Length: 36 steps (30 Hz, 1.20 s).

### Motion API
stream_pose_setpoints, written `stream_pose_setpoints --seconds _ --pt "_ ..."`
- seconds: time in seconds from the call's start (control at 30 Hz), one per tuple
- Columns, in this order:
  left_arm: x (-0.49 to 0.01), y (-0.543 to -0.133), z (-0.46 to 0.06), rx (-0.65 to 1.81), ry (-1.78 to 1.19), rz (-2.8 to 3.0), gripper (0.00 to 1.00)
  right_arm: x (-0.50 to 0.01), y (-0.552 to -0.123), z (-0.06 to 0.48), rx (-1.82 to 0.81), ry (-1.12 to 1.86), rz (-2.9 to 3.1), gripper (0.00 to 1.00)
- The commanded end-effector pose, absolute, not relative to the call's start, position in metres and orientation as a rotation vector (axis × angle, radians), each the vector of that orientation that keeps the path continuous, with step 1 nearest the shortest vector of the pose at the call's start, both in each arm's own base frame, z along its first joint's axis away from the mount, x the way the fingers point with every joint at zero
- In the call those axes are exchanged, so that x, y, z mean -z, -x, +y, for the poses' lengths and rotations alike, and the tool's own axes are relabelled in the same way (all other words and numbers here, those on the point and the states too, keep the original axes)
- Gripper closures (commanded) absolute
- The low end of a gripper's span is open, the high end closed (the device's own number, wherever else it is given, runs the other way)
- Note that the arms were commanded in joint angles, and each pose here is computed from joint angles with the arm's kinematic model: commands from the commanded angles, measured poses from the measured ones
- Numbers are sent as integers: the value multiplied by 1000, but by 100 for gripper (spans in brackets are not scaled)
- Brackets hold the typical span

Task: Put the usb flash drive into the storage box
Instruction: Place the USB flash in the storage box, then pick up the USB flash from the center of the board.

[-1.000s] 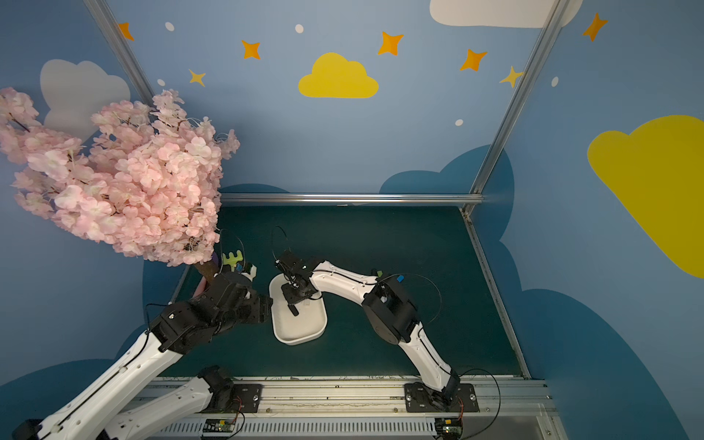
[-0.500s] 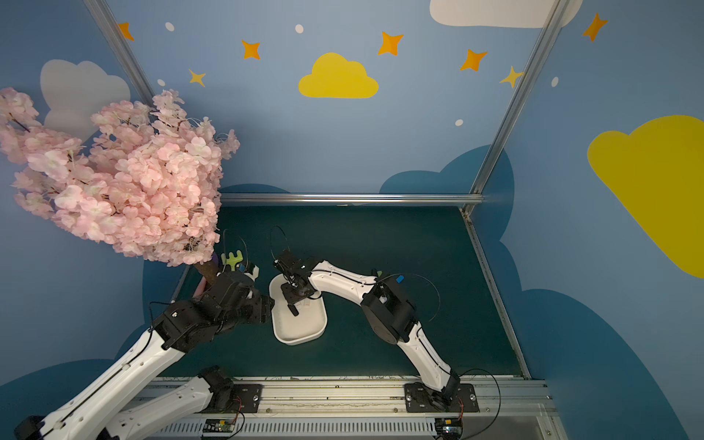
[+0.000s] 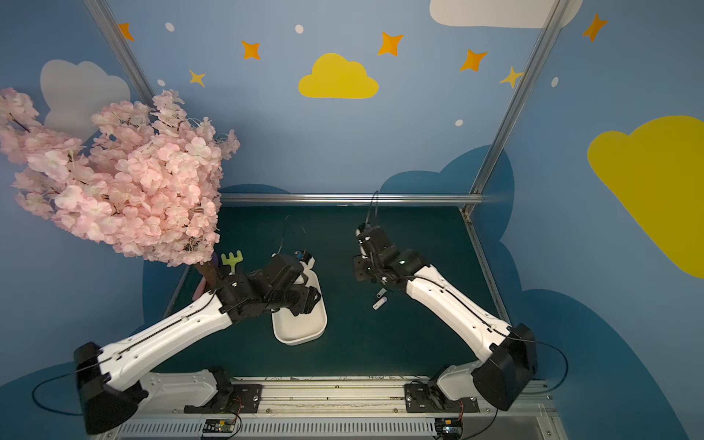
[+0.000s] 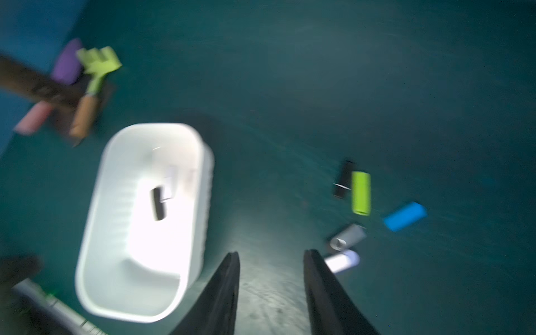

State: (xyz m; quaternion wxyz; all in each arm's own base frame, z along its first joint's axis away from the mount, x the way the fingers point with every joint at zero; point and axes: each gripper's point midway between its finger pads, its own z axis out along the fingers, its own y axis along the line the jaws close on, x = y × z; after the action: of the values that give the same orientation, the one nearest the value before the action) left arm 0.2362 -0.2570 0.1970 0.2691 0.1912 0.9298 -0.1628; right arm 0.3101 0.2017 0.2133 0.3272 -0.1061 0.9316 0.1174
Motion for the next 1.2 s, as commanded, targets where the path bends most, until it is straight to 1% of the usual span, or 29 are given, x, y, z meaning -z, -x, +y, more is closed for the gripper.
stream_pose_setpoints --seconds 0.0,0.1,0.17,0.27,0.4,0.53,0.7,0.9,1.07,1.17 --pt "-181 -246 -305 498 -684 2504 34 -170 -310 124 -175 47 2552 58" --pt "-151 -250 -345 574 -832 2579 35 -150 -306 66 -197 -242 2567 58" --pt "-132 -256 -365 592 -882 2620 36 -144 -307 58 -309 -383 2516 59" --pt "-110 -265 -390 625 -921 2659 37 -136 -311 53 -316 -390 2440 59" --pt "-85 -276 -405 598 -916 2712 38 -129 -306 47 -301 -455 2440 59" --pt "-69 -282 -421 617 -929 2727 39 -134 -305 45 -296 -449 2432 58" --pt "-44 -288 -433 512 -955 2747 44 -127 -300 39 -261 -497 2455 58" --pt "-26 -294 -443 438 -956 2758 46 -122 -301 43 -288 -501 2461 59" --pt "-20 -301 -447 399 -936 2762 47 -117 -302 41 -272 -513 2468 59" --pt "-15 -298 -448 356 -963 2762 49 -115 -302 41 -271 -515 2475 59"
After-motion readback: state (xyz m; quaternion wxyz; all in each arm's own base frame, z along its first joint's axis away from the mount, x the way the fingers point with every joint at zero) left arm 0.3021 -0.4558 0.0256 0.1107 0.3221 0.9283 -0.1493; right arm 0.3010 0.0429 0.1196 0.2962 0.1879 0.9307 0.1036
